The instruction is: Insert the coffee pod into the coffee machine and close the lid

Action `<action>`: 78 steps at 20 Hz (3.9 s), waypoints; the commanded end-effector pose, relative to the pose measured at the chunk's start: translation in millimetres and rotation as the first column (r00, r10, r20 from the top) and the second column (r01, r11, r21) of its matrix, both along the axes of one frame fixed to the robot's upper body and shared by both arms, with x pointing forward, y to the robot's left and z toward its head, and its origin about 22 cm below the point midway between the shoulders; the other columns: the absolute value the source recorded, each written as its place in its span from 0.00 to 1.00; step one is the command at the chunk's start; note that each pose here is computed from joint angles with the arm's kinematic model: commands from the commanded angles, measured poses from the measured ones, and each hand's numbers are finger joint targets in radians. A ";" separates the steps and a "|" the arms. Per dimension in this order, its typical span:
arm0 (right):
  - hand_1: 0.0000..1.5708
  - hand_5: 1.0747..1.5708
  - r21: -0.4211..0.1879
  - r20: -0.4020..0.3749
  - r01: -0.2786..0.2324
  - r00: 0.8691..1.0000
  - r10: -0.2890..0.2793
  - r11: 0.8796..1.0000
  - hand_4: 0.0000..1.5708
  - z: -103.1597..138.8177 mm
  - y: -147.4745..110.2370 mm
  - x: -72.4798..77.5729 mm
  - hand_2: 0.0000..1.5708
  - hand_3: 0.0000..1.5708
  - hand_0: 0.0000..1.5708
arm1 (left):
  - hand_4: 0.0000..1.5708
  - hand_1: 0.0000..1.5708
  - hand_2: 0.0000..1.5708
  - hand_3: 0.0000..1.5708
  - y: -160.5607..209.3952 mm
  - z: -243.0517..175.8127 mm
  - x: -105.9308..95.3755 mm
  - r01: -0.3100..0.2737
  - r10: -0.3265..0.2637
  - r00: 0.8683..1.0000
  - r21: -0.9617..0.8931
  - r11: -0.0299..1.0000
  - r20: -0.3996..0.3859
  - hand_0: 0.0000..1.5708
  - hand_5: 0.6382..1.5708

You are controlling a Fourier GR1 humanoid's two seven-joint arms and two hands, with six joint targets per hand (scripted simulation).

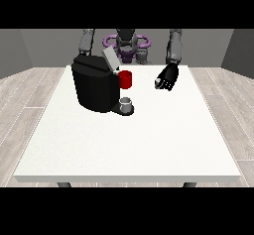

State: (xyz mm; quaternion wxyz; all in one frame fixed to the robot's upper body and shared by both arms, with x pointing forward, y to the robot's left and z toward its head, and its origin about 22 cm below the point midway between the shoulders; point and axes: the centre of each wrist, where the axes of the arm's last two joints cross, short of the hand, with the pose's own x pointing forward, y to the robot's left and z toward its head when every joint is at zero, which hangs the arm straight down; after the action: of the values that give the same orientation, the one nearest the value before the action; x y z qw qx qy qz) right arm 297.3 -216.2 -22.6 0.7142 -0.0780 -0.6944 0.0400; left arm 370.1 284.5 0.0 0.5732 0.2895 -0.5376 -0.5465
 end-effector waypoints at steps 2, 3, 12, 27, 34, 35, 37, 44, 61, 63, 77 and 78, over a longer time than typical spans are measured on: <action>0.00 1.00 -0.085 -0.098 0.034 0.994 -0.042 0.996 0.00 -15.8 10.7 -11.4 0.00 0.00 0.00 | 0.31 0.91 0.91 0.86 -27.5 7.2 10.2 0.040 -0.043 0.999 -0.144 0.989 -0.018 0.91 1.00; 0.00 1.00 -0.089 -0.081 0.051 0.995 -0.058 0.995 0.00 -13.2 -0.4 -5.0 0.00 0.00 0.00 | 0.33 0.92 0.91 0.87 -26.6 10.0 11.7 0.055 -0.057 0.998 -0.173 0.983 -0.008 0.92 1.00; 0.00 1.00 -0.106 -0.107 0.051 0.992 -0.062 0.993 0.00 -22.8 -15.1 0.2 0.00 0.00 0.00 | 0.34 0.90 0.89 0.85 -40.9 85.7 46.2 0.106 -0.110 0.994 -0.157 0.982 -0.019 0.90 1.00; 0.00 1.00 -0.074 -0.035 -0.049 0.998 0.047 0.996 0.00 13.1 21.2 17.8 0.00 0.00 0.00 | 0.32 0.78 0.81 0.82 -61.1 180.7 76.5 0.072 -0.072 0.997 -0.256 0.964 0.008 0.78 1.00; 0.00 1.00 -0.080 0.101 -0.069 0.992 0.077 0.994 0.00 55.0 23.9 30.9 0.00 0.00 0.00 | 0.31 0.75 0.80 0.81 -24.9 241.1 81.8 0.041 -0.007 0.990 -0.235 0.971 0.143 0.75 1.00; 0.00 1.00 -0.057 0.114 -0.053 0.992 0.060 0.997 0.00 41.7 29.0 26.3 0.00 0.00 0.00 | 0.31 0.74 0.79 0.81 -27.6 247.2 81.8 0.052 -0.020 0.989 -0.220 0.974 0.144 0.74 1.00; 0.00 1.00 -0.076 0.097 -0.057 0.993 0.065 0.995 0.00 44.5 29.8 23.8 0.00 0.00 0.00 | 0.31 0.78 0.81 0.80 -31.9 233.7 83.9 0.021 0.004 0.993 -0.209 0.978 0.119 0.78 1.00; 0.00 1.00 -0.084 0.190 -0.058 0.979 0.073 0.995 0.17 68.3 17.3 33.3 0.00 0.00 0.00 | 0.31 0.80 0.83 0.79 -33.9 256.8 87.1 0.016 0.026 0.984 -0.230 0.973 0.177 0.80 1.00; 0.00 1.00 -0.048 0.138 0.016 0.990 -0.009 0.999 0.14 72.3 8.5 44.1 0.00 0.00 0.00 | 0.28 0.76 0.79 0.76 -54.6 247.8 92.8 0.057 -0.032 0.992 -0.206 0.977 0.121 0.76 1.00; 0.00 1.00 -0.083 0.197 0.005 0.980 0.012 0.997 0.08 73.7 4.6 44.0 0.00 0.00 0.00 | 0.27 0.76 0.80 0.76 -36.4 276.7 90.4 0.071 -0.021 0.978 -0.235 0.969 0.209 0.76 1.00; 0.00 1.00 -0.073 0.141 0.012 0.990 -0.002 0.997 0.00 74.0 9.0 46.3 0.00 0.00 0.00 | 0.23 0.77 0.78 0.75 -50.3 268.7 93.6 0.078 -0.033 0.976 -0.203 0.976 0.214 0.77 1.00; 0.00 1.00 -0.058 0.188 0.012 0.982 -0.001 0.998 0.00 89.7 24.9 46.7 0.00 0.00 0.00 | 0.23 0.76 0.77 0.75 -30.1 271.3 92.1 0.069 -0.012 0.964 -0.205 0.976 0.267 0.76 1.00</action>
State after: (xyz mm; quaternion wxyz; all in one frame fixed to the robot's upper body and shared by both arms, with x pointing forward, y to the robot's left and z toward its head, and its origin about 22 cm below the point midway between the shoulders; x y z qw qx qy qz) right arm 345.6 -204.5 56.9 0.6484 -0.1086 -0.7517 0.0519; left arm 462.4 243.5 271.8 0.5235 0.2739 -0.6583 -0.4664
